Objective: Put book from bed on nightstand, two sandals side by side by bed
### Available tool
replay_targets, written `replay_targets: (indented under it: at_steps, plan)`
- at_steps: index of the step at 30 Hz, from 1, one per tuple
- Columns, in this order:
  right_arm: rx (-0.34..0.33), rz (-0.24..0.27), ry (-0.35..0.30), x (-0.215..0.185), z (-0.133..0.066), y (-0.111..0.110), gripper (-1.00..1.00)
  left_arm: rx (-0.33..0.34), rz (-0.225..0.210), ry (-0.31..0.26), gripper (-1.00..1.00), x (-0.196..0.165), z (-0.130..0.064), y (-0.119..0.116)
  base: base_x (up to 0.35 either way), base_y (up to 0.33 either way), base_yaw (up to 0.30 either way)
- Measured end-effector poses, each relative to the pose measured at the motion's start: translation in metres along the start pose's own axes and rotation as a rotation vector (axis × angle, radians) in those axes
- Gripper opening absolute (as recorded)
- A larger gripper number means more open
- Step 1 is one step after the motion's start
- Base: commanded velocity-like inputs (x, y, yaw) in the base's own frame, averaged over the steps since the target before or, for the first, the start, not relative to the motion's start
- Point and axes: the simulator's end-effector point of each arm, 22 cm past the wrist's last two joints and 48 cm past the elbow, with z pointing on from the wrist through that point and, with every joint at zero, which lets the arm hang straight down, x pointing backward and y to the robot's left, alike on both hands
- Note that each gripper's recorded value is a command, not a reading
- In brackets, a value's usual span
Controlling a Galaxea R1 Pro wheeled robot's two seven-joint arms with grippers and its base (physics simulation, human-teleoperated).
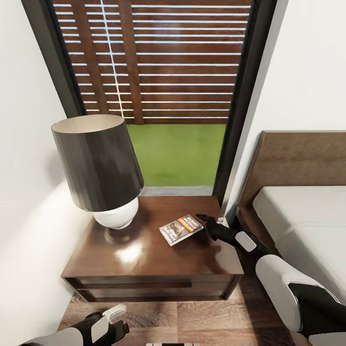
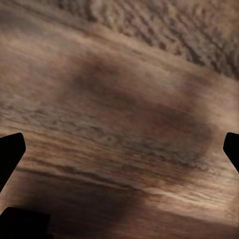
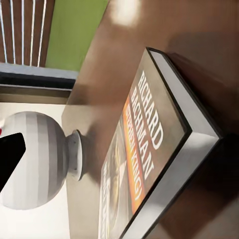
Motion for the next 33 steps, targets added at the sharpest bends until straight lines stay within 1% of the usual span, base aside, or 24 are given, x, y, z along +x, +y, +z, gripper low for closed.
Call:
replay_targets:
  at_steps: [11, 19, 33]
  plan:
    - [0.000, 0.000, 0.000, 0.0000, 0.0000, 0.0000, 1.00, 0.000, 0.001, 0.000, 1.00, 0.0002, 0.0000, -0.0002, -0.003, 0.000, 0.000]
    - [0.000, 0.000, 0.000, 0.0001, 0.0002, -0.0004, 1.00, -0.001, 0.001, 0.001, 1.00, 0.0002, 0.0002, 0.0001, -0.208, 0.000, 0.000]
    - [0.000, 0.000, 0.000, 0.0001, 0.0000, -0.0001, 1.00, 0.000, 0.001, 0.000, 1.00, 0.0001, 0.0000, 0.0001, -0.018, 0.000, 0.000]
